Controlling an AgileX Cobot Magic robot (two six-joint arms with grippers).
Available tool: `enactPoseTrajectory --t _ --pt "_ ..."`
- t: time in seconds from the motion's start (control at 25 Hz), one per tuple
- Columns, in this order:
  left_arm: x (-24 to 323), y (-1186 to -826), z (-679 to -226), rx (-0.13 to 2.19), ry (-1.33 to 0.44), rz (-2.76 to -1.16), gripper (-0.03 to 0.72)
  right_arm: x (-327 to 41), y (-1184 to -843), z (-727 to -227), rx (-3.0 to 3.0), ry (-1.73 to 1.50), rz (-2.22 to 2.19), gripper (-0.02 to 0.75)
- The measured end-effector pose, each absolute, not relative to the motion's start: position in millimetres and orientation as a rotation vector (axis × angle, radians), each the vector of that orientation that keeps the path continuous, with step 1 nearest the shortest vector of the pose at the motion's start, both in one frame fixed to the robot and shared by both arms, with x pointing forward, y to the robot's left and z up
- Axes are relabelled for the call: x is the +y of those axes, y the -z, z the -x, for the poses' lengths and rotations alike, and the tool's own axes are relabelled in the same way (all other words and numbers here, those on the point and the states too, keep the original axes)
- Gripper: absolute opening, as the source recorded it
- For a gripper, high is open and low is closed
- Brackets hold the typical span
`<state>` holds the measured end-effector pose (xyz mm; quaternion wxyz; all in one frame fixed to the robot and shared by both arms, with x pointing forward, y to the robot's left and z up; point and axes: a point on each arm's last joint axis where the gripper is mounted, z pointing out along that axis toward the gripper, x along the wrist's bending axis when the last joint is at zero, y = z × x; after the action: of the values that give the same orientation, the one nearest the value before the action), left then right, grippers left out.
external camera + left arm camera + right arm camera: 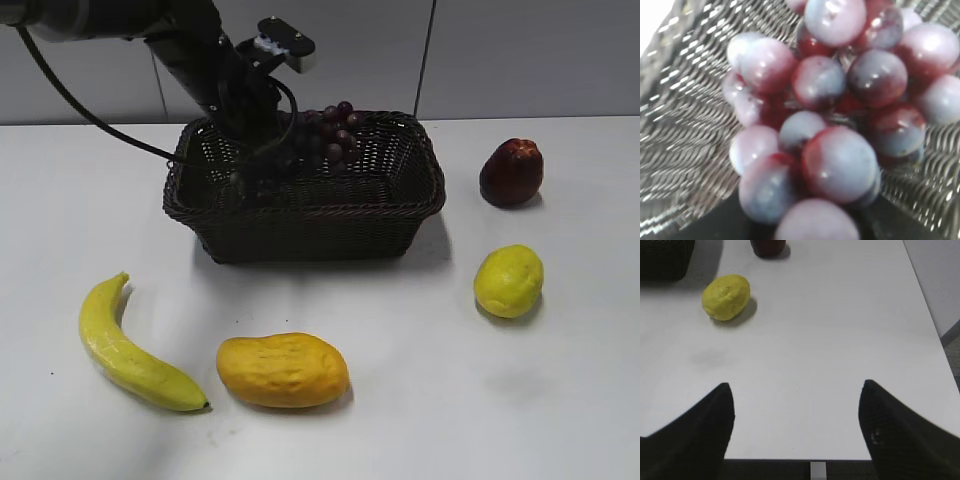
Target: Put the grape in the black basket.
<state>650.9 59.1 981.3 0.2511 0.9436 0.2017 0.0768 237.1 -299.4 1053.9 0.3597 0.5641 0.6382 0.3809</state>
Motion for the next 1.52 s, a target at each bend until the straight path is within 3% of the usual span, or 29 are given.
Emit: enactPoseTrajectory --t 0.08,0.24,0.32,0.52,0.72,0.96,1.28,1.52 --pt "58 -979 -651 0.556 -0.199 -2.559 0.347 -299 -1054 -237 1.646 -0.982 -1.454 0.588" --pt "57 -979 -653 0.565 -0.22 -2.537 0.601 -299 -1054 -237 1.646 -0.982 -1.454 0.588" --pt "57 -980 -654 0.567 -0.224 -2.531 0.642 -299 -1054 -237 1.646 -0.982 -1.454 0.588" --pt "57 -993 -653 0.585 -0.247 -2.505 0.633 -299 -1054 -237 1.646 -0.982 -1.454 0.588" --pt "76 -1030 -655 0.775 -0.342 -2.45 0.624 -299 -1054 -237 1.646 -0.982 -1.454 0.588" --pt "143 -1062 -662 1.16 -0.402 -2.388 0.609 -299 -1054 -237 1.646 -0.982 -1.454 0.588" --pt "252 -1088 -656 1.682 -0.303 -2.208 0.591 -299 -1054 -237 1.646 -0.982 -1.454 0.588" --pt "280 -1090 -644 1.83 -0.259 -2.131 0.586 -299 -1054 -237 1.646 -0.982 -1.454 0.588"
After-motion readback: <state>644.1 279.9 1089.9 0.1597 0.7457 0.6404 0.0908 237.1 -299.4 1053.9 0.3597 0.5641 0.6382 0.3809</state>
